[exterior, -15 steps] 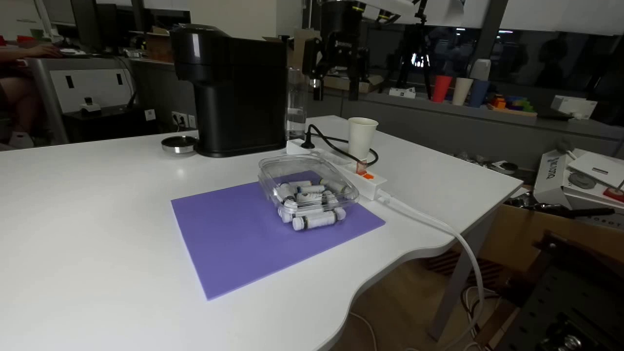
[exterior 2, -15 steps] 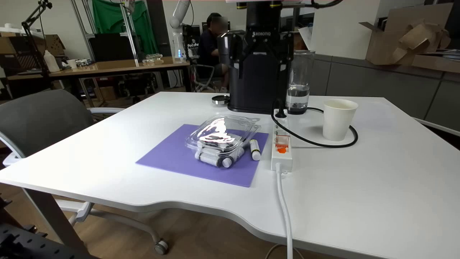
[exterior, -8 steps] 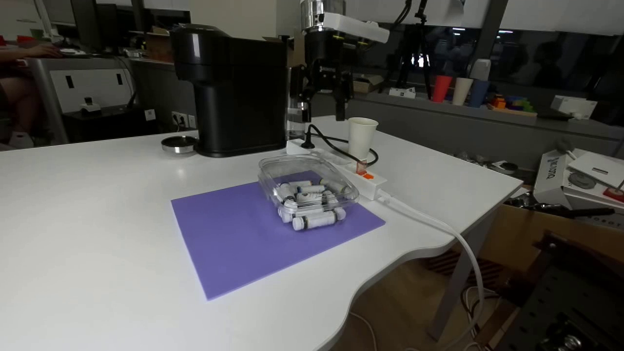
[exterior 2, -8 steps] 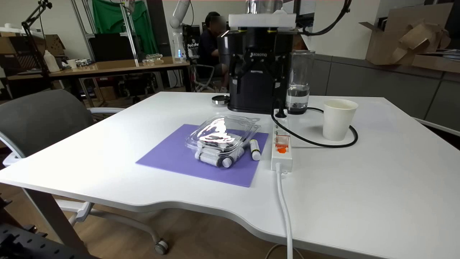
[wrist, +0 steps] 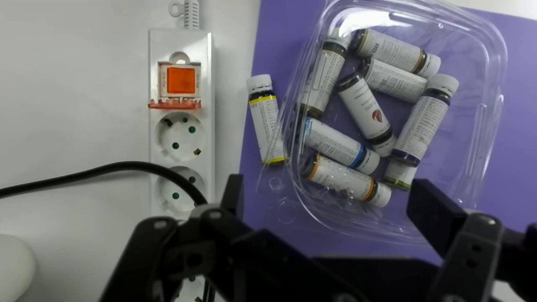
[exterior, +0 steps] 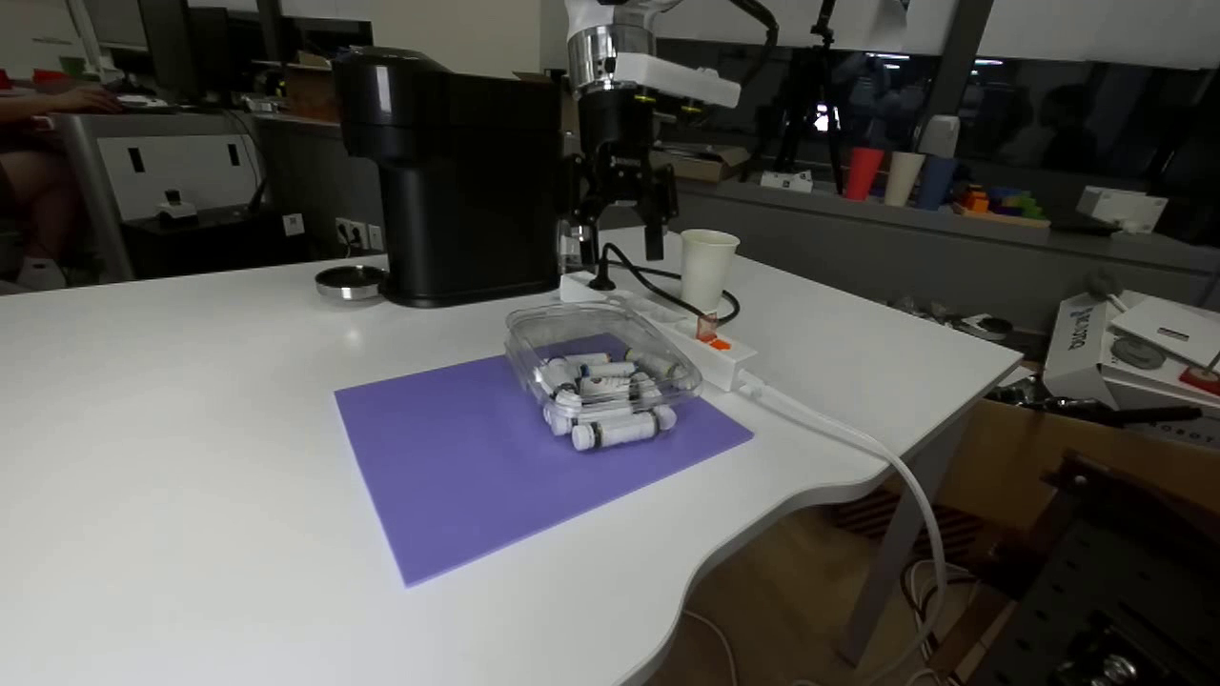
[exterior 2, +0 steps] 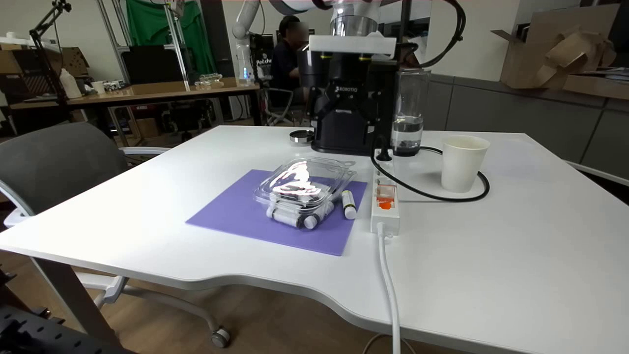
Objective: Open the clear container, put the bottle on the table inside the clear container
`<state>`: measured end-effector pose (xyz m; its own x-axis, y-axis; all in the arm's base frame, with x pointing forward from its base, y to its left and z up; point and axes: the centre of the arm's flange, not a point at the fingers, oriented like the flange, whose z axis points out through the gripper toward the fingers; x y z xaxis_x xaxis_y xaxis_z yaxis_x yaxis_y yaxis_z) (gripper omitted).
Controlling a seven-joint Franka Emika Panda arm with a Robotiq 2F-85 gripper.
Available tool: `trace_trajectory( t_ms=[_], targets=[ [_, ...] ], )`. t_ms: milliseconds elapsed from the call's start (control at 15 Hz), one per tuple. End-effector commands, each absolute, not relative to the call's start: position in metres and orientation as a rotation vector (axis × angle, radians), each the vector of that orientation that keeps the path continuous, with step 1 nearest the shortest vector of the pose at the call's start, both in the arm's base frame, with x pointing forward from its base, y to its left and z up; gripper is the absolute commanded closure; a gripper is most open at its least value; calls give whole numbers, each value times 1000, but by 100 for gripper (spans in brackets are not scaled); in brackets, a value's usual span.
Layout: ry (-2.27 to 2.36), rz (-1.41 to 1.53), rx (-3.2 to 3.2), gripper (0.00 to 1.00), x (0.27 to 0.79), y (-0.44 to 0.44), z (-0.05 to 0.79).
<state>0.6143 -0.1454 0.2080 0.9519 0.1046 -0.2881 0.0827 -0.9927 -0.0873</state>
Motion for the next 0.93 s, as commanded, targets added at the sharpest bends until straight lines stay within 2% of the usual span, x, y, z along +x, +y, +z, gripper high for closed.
trace_trajectory(
  t_ms=[0,867],
  targets=[
    [-144,480,-3009,0,629,-150,205],
    [-174,548,-3015,0,649,-161,169]
  ],
)
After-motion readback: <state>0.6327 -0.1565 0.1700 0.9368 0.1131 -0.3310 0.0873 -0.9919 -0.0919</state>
